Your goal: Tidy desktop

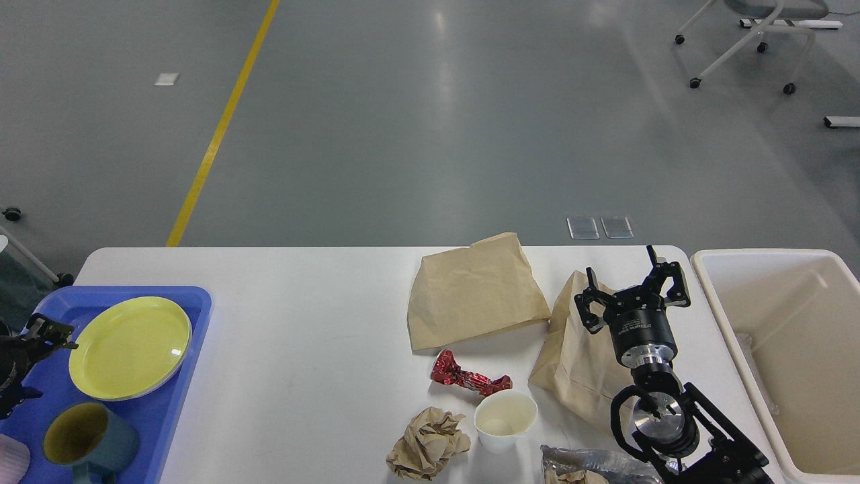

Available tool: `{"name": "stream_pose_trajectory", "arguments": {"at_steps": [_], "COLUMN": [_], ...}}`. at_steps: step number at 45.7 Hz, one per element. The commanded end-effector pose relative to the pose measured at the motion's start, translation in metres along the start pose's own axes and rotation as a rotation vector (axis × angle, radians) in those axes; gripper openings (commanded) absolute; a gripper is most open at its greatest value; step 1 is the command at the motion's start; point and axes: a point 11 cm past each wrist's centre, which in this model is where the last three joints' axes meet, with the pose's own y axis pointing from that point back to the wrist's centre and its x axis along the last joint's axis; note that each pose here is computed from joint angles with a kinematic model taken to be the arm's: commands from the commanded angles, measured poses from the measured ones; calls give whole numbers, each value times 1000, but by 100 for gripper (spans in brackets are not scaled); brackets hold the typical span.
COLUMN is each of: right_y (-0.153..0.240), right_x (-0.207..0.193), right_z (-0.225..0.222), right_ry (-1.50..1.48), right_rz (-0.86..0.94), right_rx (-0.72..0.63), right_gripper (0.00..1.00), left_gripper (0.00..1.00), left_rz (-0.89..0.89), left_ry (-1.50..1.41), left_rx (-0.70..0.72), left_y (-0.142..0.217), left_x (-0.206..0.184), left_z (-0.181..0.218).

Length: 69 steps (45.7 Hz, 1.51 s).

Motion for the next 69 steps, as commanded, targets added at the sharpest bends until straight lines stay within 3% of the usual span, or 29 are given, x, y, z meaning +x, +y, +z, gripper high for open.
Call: {"name": "stream_pose_trajectory", "arguments": {"at_steps": [1,6,16,27,32,35,36,43,51,58,69], "right_y": [0,0,0,0,0,0,0,0,0,0,0], "right_x": [0,0,0,0,0,0,0,0,0,0,0], "right_z": [0,0,0,0,0,0,0,0,0,0,0], "right_ry": [0,0,0,0,0,0,1,0,0,0,0], "right_rz": [-1,0,0,0,0,0,2,0,0,0,0], "right_rx": [1,0,0,0,0,0,0,0,0,0,-1], "right_gripper": [100,100,100,100,100,100,100,100,100,100,100], "left_gripper": [90,96,96,96,96,96,96,96,96,96,96], "left_rz": [23,31,63,-27,-96,-158,-199,-385,-503,-465,-567], "left_ry": [-4,3,35,175,259,334,414,740,1061,1153,1190], "left_rx": [6,-58,-240,-508,-734,-845,-958,-1224,-1265,-1281,-1178], "left_y": [7,21,57,92,111,106,108,102,63,27,19], "left_x": [11,20,38,43,33,19,12,-24,-64,-106,-136], "left_z": [1,27,93,141,184,194,205,233,221,189,139]}}
